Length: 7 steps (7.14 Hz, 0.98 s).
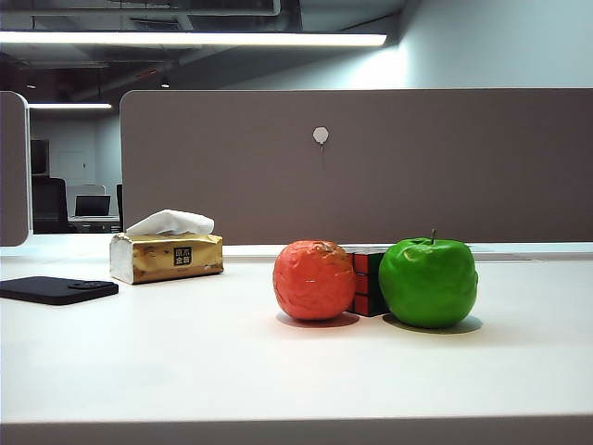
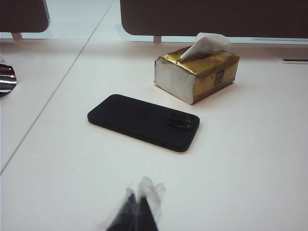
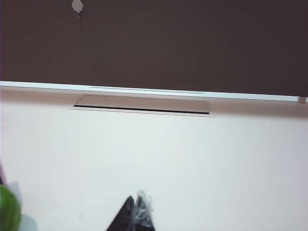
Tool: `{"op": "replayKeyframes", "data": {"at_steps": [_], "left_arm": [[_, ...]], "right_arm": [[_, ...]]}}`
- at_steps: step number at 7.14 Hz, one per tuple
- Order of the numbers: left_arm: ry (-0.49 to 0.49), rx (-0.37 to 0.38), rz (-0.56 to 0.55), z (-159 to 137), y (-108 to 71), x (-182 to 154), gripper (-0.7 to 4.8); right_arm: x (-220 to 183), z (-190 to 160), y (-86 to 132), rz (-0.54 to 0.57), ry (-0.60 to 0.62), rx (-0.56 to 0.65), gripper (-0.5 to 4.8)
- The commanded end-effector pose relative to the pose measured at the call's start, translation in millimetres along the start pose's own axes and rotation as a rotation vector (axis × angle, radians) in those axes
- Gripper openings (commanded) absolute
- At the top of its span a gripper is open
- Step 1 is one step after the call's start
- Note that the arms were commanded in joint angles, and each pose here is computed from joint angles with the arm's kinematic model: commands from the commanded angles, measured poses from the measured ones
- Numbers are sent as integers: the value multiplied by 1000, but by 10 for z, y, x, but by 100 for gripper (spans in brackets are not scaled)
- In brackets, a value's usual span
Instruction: Move all the fruits on the tabletop near the face of the Rubik's cube that has the color most similar to each fruit.
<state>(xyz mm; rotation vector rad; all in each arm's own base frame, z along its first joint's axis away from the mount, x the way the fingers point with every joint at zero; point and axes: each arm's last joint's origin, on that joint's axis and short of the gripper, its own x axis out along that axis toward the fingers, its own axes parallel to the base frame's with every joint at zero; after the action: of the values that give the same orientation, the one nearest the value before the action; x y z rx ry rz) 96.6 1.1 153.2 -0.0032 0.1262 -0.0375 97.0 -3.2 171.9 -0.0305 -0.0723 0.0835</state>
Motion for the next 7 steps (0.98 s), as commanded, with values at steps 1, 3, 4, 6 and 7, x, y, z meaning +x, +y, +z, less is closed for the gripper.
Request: {"op": "replayKeyframes", "data": {"at_steps": [1,3,4,6,7], "left_arm": [[-16,-2,-6,23,-2,-3,-5],[-4,-3,-6,12,-2,-3,-5],[-10,-3,-6,18,-2,-3,-5],[-12,-3,-6,20,-2,-3,-5],[-76,3,-36,82,-11,-6,-5]], "right_arm": [[1,14,10,2,-18,1,-1],[7,15,74,45,-17,61,-1],[7,15,68,25,-18,52,0],[7,16,68,26,-18,52,0],[7,16,55,-19,-18,52,-1]]}}
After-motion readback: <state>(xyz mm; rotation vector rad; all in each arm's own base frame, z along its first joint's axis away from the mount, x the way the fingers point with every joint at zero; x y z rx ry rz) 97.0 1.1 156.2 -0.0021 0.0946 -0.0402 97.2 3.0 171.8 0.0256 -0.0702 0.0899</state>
